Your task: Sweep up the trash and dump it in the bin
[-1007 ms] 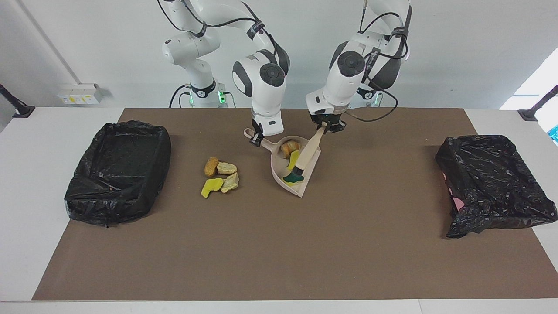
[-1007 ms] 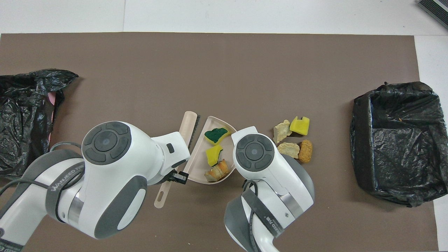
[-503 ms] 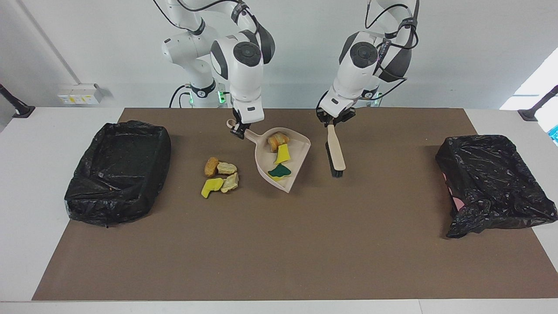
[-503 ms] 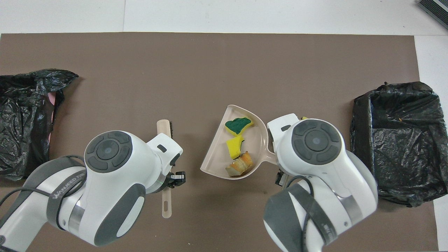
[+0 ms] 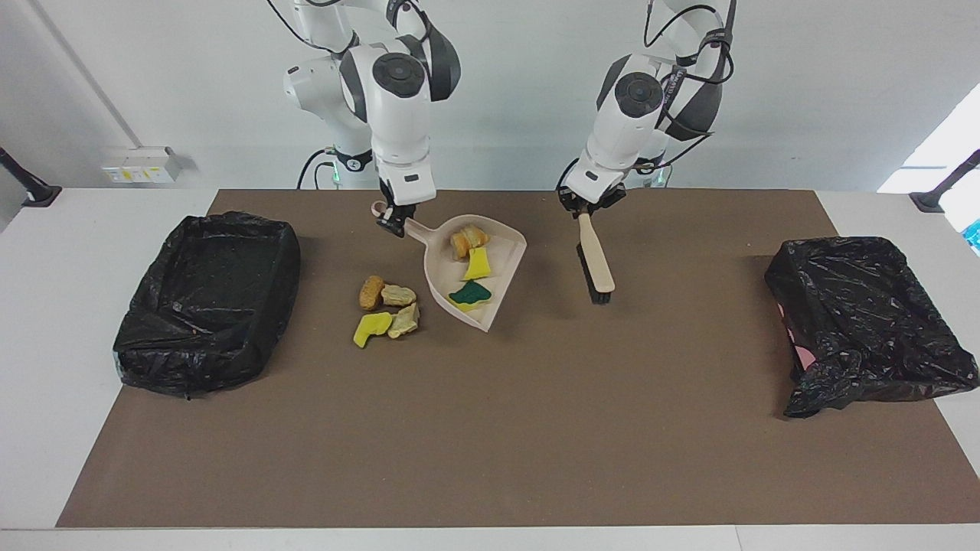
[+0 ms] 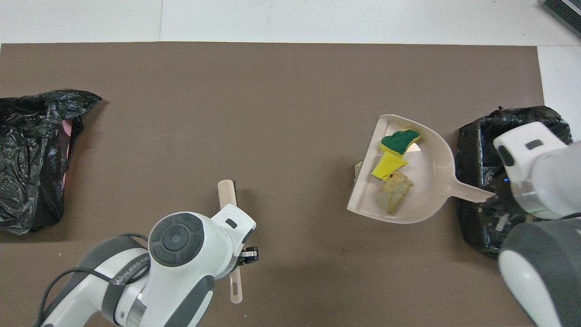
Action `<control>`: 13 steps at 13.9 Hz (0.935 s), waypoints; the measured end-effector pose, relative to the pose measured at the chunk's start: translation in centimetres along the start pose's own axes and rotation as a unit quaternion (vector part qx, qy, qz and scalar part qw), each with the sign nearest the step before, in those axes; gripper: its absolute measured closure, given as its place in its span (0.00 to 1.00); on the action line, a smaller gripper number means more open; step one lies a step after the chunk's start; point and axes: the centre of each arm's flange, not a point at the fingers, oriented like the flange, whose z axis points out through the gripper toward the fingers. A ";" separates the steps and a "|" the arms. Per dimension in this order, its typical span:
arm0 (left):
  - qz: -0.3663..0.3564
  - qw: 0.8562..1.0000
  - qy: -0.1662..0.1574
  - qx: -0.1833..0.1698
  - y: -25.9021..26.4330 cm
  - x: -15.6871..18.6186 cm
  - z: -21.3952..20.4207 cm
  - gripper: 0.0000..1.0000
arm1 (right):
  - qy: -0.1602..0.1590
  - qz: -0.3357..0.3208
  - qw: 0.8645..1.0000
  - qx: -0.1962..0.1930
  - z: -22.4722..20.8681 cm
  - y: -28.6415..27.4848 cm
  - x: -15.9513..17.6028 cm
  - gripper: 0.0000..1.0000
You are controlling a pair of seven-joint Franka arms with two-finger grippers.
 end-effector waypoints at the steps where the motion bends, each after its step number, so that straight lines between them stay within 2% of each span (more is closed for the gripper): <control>1: 0.003 1.000 0.002 0.001 1.0 -1.3 1.1 0.74 | 0.001 0.009 1.000 0.001 0.2 1.5 -3.6 0.67; 2: 0.005 1.000 0.008 0.000 2.0 -2.5 2.1 0.74 | -0.001 0.020 1.000 -0.008 0.5 3.1 -7.5 0.67; 4: 0.002 1.000 0.022 -0.005 3.7 -4.6 3.8 0.74 | -0.025 0.033 0.998 -0.056 1.1 6.3 -16.5 0.67; 5: -0.002 1.000 0.027 -0.008 4.3 -5.3 4.6 0.74 | -0.039 0.028 0.997 -0.067 1.7 7.4 -20.6 0.67; 6: -0.006 1.000 0.030 -0.009 4.6 -5.5 5.3 0.74 | -0.056 0.019 0.996 -0.070 2.4 8.0 -23.6 0.67; 7: -0.008 1.000 0.029 -0.008 4.5 -5.4 5.9 0.74 | -0.087 0.004 0.994 -0.071 2.9 8.5 -25.7 0.67; 9: -0.012 1.000 0.026 -0.004 4.4 -5.0 6.5 0.74 | -0.148 -0.037 0.986 -0.069 3.3 9.1 -26.3 0.67; 11: -0.014 1.000 0.023 -0.002 4.2 -4.7 6.9 0.70 | -0.197 -0.088 0.974 -0.069 3.5 9.4 -24.8 0.67; 12: -0.016 1.000 0.023 -0.003 4.1 -4.5 6.8 0.65 | -0.215 -0.109 0.968 -0.070 3.9 9.4 -23.8 0.67; 13: -0.021 0.999 0.024 -0.006 4.0 -4.1 6.5 0.53 | -0.233 -0.128 0.962 -0.069 4.3 9.4 -22.9 0.67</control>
